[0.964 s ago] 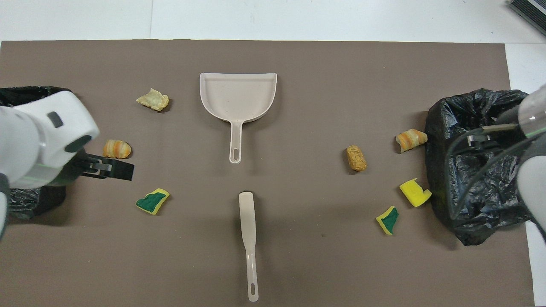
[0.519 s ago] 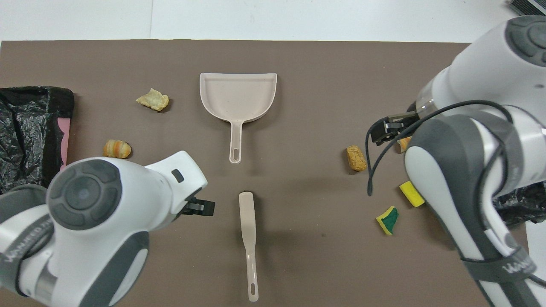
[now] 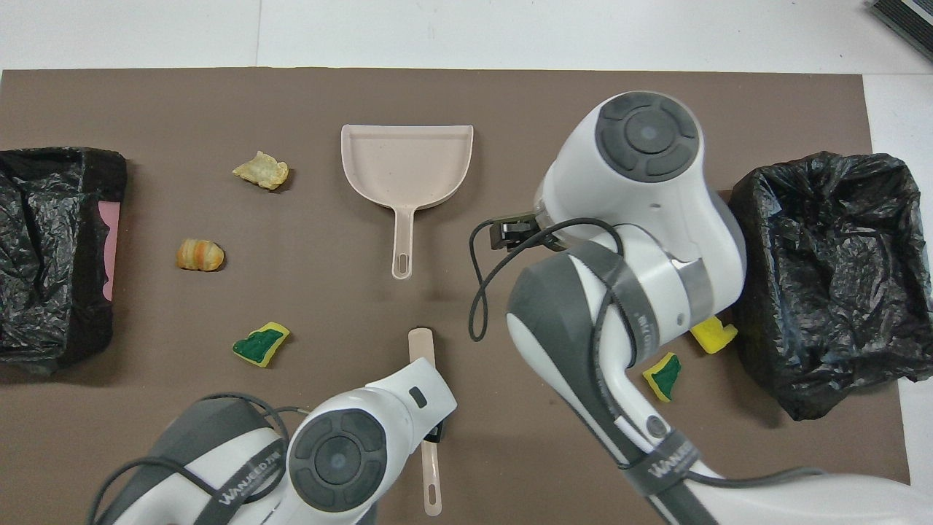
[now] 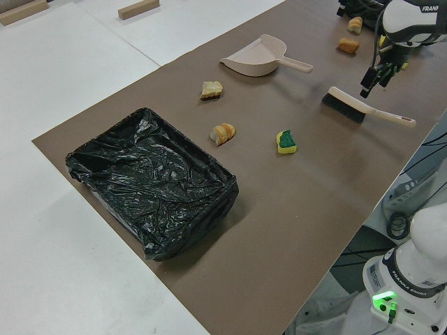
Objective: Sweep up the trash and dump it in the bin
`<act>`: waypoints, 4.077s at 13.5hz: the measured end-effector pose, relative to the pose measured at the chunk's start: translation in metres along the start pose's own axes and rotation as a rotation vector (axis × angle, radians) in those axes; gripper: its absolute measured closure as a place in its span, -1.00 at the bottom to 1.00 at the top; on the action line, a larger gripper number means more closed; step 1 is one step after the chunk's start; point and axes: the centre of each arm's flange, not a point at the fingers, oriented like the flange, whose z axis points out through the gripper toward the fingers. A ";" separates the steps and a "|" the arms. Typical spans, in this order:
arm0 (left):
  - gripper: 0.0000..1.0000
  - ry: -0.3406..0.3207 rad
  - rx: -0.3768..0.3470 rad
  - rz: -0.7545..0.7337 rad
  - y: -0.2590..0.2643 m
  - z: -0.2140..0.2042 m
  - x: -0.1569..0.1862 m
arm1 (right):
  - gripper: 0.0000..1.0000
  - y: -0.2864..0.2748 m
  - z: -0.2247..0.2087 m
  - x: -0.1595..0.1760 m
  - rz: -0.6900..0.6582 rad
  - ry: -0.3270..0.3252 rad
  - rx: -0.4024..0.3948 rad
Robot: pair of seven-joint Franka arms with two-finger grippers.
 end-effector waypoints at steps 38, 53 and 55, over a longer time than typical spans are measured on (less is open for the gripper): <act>0.46 -0.027 0.115 -0.099 -0.288 -0.033 0.124 | 0.37 -0.007 0.050 0.035 -0.679 -0.050 -0.054; 0.46 -0.016 0.232 0.583 -0.380 0.021 0.237 | 0.37 0.018 0.096 -0.027 -1.539 -0.127 -0.022; 0.46 -0.038 0.223 0.608 -0.376 0.024 0.235 | 0.37 0.016 0.097 -0.033 -1.556 -0.122 -0.024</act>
